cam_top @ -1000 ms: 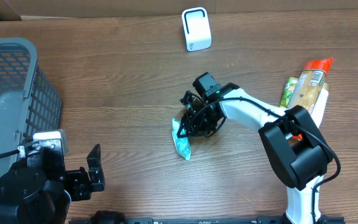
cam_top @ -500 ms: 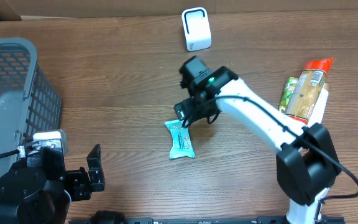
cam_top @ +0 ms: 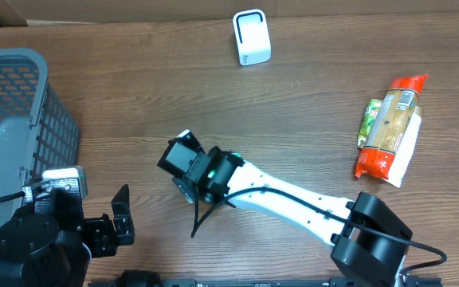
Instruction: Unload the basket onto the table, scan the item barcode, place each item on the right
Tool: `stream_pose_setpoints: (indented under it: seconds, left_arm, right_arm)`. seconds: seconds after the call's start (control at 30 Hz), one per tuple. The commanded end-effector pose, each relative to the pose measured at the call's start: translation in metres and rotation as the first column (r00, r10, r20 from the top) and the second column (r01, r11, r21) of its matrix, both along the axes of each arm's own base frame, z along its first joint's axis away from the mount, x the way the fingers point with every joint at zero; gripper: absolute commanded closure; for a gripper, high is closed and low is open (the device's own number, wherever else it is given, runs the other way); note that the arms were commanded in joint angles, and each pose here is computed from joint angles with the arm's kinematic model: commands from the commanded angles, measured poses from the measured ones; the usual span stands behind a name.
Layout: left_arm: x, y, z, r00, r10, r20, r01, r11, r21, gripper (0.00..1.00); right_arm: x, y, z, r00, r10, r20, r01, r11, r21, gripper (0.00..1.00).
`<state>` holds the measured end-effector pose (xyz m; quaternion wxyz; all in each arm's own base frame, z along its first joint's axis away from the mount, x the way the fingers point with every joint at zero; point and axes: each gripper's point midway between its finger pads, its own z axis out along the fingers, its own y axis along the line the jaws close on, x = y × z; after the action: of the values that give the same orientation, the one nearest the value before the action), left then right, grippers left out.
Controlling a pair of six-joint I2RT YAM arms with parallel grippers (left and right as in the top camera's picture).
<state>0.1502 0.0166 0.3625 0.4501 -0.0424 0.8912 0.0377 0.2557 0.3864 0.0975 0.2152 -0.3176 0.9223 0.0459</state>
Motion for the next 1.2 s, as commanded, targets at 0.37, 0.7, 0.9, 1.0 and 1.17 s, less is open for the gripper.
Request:
stream_pose_setpoints:
  seconds: [0.37, 0.7, 0.9, 1.0, 1.17]
  left_arm:
    - [0.002, -0.001, -0.002, 1.000, 0.002, -0.008, -0.003, 1.000, -0.010, 0.00]
    - [0.002, -0.001, -0.002, 1.000, 0.002, -0.008, -0.003, 1.000, -0.010, 0.01]
    - [0.002, -0.001, -0.002, 1.000, 0.002, -0.008, -0.003, 1.000, -0.010, 0.00]
    - [0.002, -0.001, -0.002, 1.000, 0.002, -0.008, -0.003, 1.000, -0.010, 0.00]
    - [0.002, -0.001, -0.002, 1.000, 0.002, -0.008, -0.003, 1.000, -0.010, 0.00]
  right_arm:
    - [0.023, -0.028, -0.045, 0.988, -0.036, 0.149, 0.072, 0.969, -0.238, 0.25]
    - [0.020, -0.029, -0.050, 0.990, -0.035, 0.135, 0.069, 0.965, -0.252, 0.27]
    - [0.019, -0.023, -0.049, 0.989, -0.027, 0.142, 0.060, 0.970, -0.235, 0.34]
    - [0.018, -0.020, -0.051, 0.987, 0.004, 0.159, 0.037, 0.967, -0.252, 0.34]
    - [0.021, -0.026, -0.057, 0.984, 0.003, 0.178, 0.050, 0.955, -0.293, 0.34]
